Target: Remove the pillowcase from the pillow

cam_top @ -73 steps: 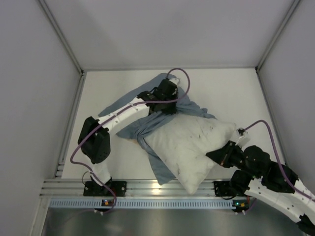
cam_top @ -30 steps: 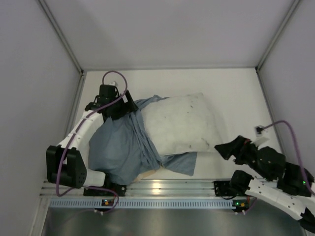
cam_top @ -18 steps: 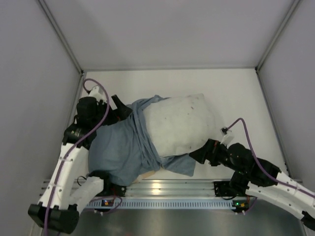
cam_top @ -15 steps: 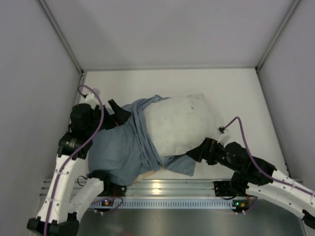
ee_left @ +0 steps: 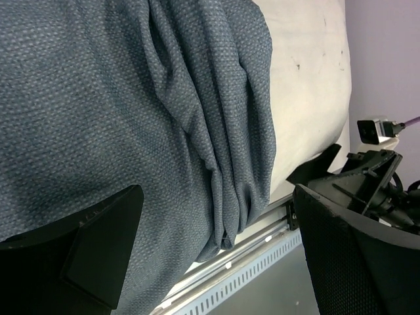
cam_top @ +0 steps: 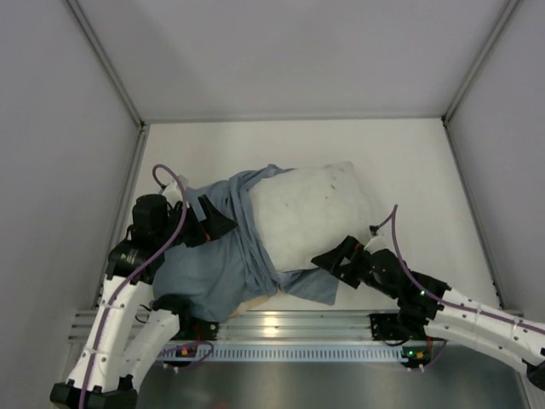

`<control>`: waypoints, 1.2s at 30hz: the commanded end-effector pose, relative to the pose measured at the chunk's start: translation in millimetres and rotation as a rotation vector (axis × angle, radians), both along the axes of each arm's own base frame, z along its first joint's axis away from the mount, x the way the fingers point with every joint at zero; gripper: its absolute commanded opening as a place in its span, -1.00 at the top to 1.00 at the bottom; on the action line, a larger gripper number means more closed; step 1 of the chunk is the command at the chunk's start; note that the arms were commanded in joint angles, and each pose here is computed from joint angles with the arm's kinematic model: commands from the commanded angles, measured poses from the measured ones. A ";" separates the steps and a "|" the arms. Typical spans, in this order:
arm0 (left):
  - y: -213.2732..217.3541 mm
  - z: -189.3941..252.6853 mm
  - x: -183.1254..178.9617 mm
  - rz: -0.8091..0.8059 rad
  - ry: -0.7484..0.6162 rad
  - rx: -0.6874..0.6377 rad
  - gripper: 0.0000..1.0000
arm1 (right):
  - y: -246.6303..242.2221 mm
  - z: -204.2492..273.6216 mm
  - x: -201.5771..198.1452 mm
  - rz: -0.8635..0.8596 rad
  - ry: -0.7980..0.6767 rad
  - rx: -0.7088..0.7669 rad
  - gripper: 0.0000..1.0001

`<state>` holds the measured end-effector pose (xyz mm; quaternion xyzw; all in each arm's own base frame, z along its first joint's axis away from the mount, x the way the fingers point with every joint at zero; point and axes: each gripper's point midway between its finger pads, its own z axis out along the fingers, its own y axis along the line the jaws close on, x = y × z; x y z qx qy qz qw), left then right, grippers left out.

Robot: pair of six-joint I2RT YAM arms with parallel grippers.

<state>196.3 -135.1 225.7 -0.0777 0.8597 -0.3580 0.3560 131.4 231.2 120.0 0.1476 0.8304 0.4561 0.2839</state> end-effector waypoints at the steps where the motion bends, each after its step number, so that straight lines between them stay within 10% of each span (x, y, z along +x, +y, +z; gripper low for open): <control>1: -6.8 1.1 -4.7 -0.041 0.004 -0.027 -0.98 | -8.7 21.0 30.8 -0.169 -0.077 0.146 -0.99; 16: -10.5 -1.5 -9.3 -0.066 0.016 -0.038 -0.98 | 35.6 20.0 89.3 -0.176 -0.105 0.119 -0.97; 18: -10.1 -2.0 -11.8 -0.070 0.013 -0.034 -0.98 | 37.2 15.7 98.1 -0.200 -0.121 0.116 -0.73; 22: -7.0 -7.8 -15.0 -0.071 0.031 -0.008 -0.98 | 33.6 15.4 110.6 -0.236 -0.175 0.065 0.99; 36: -17.1 -54.2 23.6 0.003 0.230 0.144 -0.98 | -35.0 83.8 100.3 -0.418 -0.340 0.069 1.00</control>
